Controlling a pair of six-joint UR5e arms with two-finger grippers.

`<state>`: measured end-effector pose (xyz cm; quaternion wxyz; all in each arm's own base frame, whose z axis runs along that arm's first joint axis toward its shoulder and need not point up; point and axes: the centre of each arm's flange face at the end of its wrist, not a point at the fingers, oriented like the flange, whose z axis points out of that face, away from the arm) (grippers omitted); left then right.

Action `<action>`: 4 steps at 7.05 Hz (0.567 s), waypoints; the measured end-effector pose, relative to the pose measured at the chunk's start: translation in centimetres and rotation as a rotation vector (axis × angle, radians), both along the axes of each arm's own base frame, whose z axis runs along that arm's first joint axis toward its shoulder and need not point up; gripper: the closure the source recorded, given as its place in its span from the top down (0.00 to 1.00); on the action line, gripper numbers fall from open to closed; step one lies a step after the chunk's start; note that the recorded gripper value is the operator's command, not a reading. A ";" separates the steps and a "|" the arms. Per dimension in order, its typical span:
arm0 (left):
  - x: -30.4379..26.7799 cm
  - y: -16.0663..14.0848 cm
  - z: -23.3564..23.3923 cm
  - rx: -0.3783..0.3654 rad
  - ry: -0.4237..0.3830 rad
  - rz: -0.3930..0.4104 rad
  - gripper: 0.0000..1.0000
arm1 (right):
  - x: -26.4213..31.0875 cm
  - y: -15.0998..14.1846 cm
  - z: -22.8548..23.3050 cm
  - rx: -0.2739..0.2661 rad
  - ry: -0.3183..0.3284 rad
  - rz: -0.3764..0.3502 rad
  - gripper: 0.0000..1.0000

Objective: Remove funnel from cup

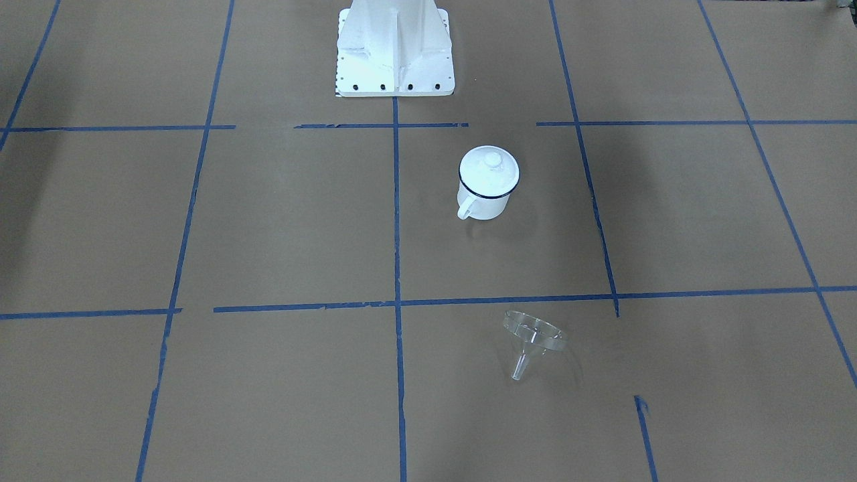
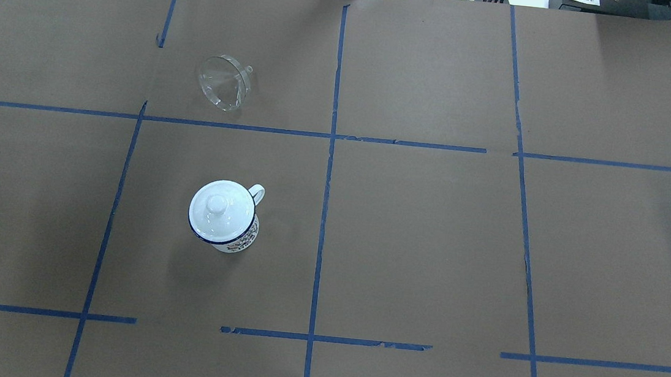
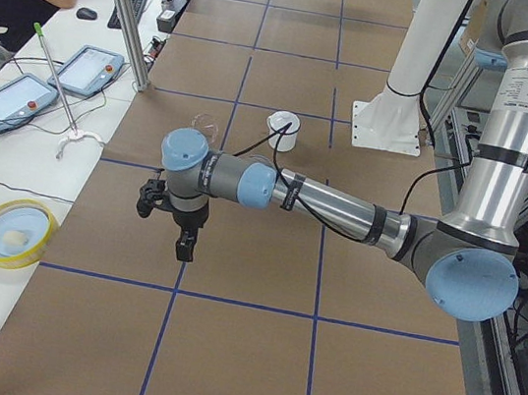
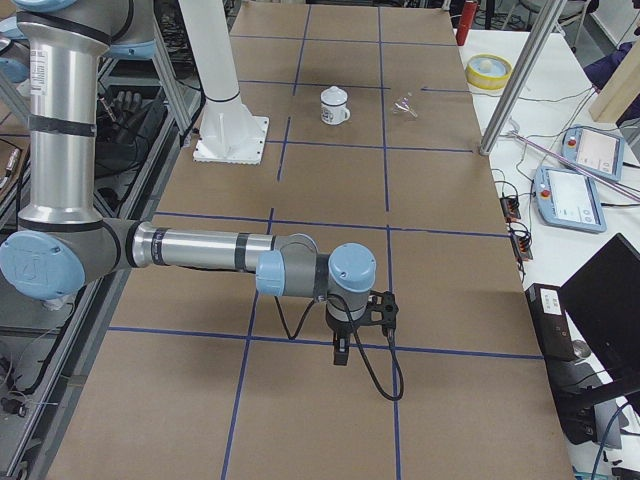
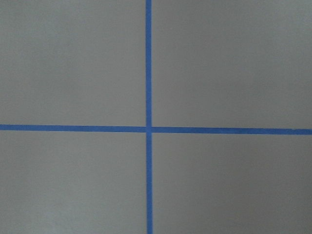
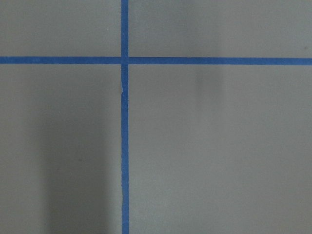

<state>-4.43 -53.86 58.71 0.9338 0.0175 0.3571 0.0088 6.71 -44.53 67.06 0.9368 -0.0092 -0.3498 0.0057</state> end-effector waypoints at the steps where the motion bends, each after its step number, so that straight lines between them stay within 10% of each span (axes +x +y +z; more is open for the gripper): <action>1: -1.4 0.3 0.9 0.006 0.016 0.003 1.00 | 0.0 0.0 0.0 0.000 0.000 0.000 1.00; 4: -2.9 2.3 1.3 -0.004 0.099 -0.025 1.00 | 0.0 0.0 0.0 0.000 0.000 0.000 1.00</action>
